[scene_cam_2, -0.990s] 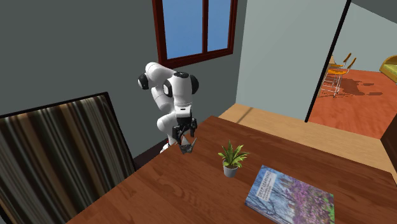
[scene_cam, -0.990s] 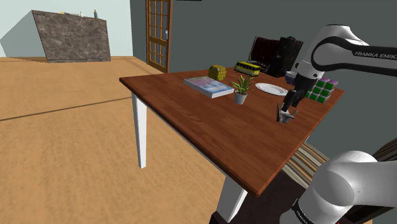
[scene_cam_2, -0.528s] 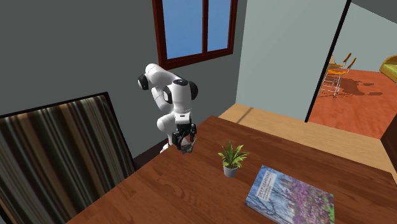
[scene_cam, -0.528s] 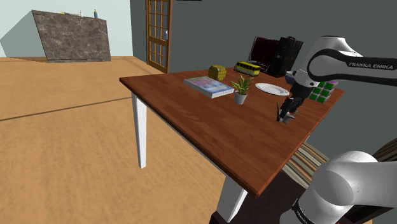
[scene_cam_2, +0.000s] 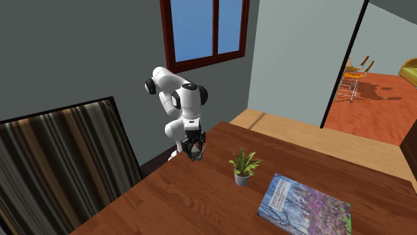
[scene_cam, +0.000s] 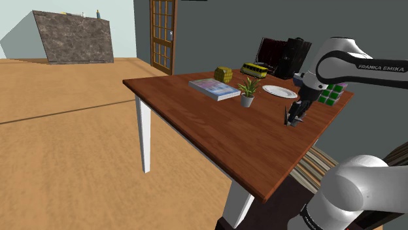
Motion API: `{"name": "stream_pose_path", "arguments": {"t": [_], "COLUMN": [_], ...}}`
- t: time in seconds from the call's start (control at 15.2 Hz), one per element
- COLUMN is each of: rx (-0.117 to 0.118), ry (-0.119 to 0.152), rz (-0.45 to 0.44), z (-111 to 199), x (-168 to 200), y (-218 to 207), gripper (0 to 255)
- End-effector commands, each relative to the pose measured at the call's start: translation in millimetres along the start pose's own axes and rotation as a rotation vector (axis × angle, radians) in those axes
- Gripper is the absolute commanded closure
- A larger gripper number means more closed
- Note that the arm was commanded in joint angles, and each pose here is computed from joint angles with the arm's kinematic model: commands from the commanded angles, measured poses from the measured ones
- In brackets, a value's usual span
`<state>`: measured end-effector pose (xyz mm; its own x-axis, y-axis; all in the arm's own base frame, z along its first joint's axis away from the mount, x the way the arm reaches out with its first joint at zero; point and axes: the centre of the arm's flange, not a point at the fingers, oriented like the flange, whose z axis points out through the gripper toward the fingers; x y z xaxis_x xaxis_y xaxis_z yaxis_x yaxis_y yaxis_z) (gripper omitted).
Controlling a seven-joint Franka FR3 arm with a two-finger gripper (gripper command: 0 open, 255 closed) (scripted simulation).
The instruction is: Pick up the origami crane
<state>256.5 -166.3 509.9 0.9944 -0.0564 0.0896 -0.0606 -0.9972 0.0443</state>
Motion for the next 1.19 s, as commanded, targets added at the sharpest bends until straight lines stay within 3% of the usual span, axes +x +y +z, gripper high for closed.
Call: {"name": "stream_pose_path", "arguments": {"t": [0.0, 1.12], "rx": [0.001, 0.001], "ry": [-0.002, -0.002], "rz": [0.000, 0.000], "z": [0.6, -78.6], "x": [0.1, 6.8], "y": [-0.1, 3.3], "gripper": [255, 255]}}
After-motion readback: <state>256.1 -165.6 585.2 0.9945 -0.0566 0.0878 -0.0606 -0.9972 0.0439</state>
